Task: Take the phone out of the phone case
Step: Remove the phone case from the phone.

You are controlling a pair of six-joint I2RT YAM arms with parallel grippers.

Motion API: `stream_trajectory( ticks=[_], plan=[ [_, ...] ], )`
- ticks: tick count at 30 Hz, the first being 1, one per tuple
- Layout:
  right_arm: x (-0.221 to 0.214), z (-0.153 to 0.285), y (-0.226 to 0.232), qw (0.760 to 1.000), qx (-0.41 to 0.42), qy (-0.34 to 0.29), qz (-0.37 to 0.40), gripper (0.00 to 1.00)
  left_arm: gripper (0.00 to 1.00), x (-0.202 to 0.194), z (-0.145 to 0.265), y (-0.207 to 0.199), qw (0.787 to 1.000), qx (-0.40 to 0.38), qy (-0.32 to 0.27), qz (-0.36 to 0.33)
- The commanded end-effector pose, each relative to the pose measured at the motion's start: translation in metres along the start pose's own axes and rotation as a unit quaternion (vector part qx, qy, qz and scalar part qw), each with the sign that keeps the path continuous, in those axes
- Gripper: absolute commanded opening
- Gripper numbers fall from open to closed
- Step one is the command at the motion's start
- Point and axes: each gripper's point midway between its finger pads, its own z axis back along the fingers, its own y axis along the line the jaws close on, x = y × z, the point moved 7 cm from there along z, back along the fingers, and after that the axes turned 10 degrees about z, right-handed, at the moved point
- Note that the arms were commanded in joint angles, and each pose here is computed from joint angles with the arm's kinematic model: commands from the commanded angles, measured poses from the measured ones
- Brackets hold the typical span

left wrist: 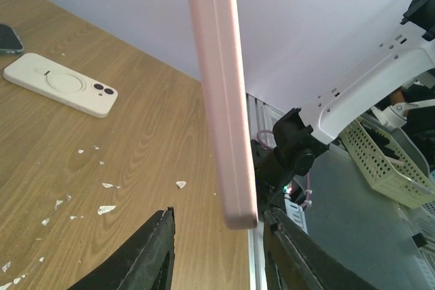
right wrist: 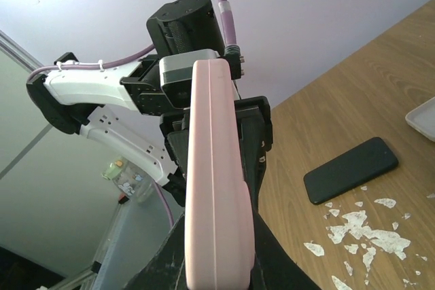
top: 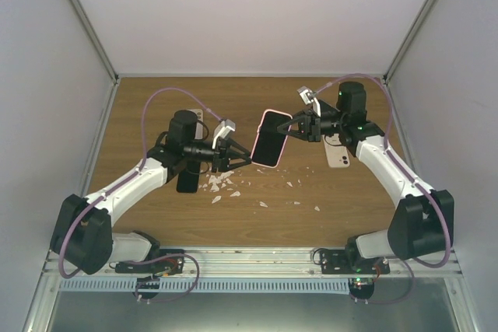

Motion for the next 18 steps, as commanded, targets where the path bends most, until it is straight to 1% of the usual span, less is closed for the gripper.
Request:
stream_trajectory(
  ticks=[1, 5, 9, 14, 18],
  plan=[
    [0.005, -0.002, 0.015, 0.999, 0.027, 0.001, 0.024, 0.0, 0.36, 0.002, -0.005, 0.003, 1.0, 0.007, -0.007, -0.014],
    [0.005, -0.003, 0.016, 0.999, 0.034, 0.003, 0.026, 0.0, 0.32, 0.001, -0.004, 0.009, 0.999, 0.033, -0.009, -0.011],
    [0.004, -0.004, 0.021, 0.999, 0.043, 0.006, 0.03, 0.01, 0.27, -0.003, -0.001, 0.017, 0.998, 0.053, -0.015, 0.006],
    [0.004, -0.004, 0.029, 0.998, 0.06, 0.008, 0.036, 0.01, 0.15, -0.003, 0.004, 0.025, 0.997, 0.064, -0.025, 0.022],
    [0.006, -0.005, 0.035, 0.996, 0.079, 0.011, 0.038, 0.01, 0.12, -0.004, 0.003, 0.027, 0.997, 0.065, -0.025, 0.025]
  ],
)
